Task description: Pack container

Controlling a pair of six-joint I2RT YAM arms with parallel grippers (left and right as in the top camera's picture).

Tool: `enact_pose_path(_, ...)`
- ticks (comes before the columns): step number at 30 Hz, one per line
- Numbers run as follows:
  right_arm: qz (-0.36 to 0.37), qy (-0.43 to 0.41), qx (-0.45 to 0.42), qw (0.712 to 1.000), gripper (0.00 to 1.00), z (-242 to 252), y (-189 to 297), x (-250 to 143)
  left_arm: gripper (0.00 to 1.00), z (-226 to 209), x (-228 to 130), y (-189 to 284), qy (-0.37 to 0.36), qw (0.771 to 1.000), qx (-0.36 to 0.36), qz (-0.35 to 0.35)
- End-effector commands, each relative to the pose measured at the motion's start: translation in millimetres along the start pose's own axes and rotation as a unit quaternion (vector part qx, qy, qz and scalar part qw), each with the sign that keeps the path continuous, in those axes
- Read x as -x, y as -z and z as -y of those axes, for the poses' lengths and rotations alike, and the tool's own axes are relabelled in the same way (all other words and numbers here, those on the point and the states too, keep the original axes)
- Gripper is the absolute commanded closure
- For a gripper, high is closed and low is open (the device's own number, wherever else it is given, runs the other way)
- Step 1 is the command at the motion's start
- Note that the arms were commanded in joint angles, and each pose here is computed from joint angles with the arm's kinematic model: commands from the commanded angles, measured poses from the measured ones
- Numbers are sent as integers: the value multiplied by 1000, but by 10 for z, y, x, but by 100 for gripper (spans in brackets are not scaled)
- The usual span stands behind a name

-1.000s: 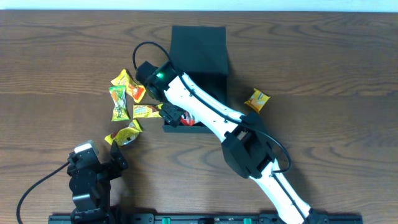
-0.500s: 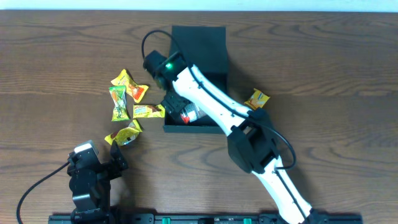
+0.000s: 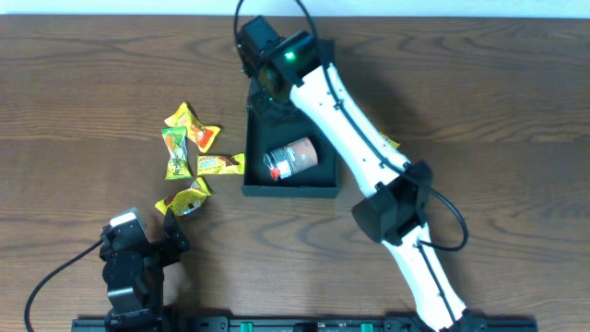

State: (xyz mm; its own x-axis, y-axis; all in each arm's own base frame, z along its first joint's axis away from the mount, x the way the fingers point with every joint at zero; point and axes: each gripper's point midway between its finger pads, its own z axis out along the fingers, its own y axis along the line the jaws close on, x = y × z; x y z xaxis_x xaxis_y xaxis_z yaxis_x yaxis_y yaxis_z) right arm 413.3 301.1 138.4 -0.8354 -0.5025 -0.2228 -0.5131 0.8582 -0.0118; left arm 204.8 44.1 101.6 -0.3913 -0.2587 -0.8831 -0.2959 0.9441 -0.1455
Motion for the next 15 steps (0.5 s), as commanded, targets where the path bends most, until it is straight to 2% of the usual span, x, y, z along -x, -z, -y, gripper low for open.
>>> enact_pose_path(1,-30,-21,2,999,98,147,-162,-108,5,-10,-44,-23,-4,1000,1,-3)
enact_pose_path(15,-93,-26,-6,995,98,221,-767,-420,5,-11,-46,-24,-4,1000,1,-3)
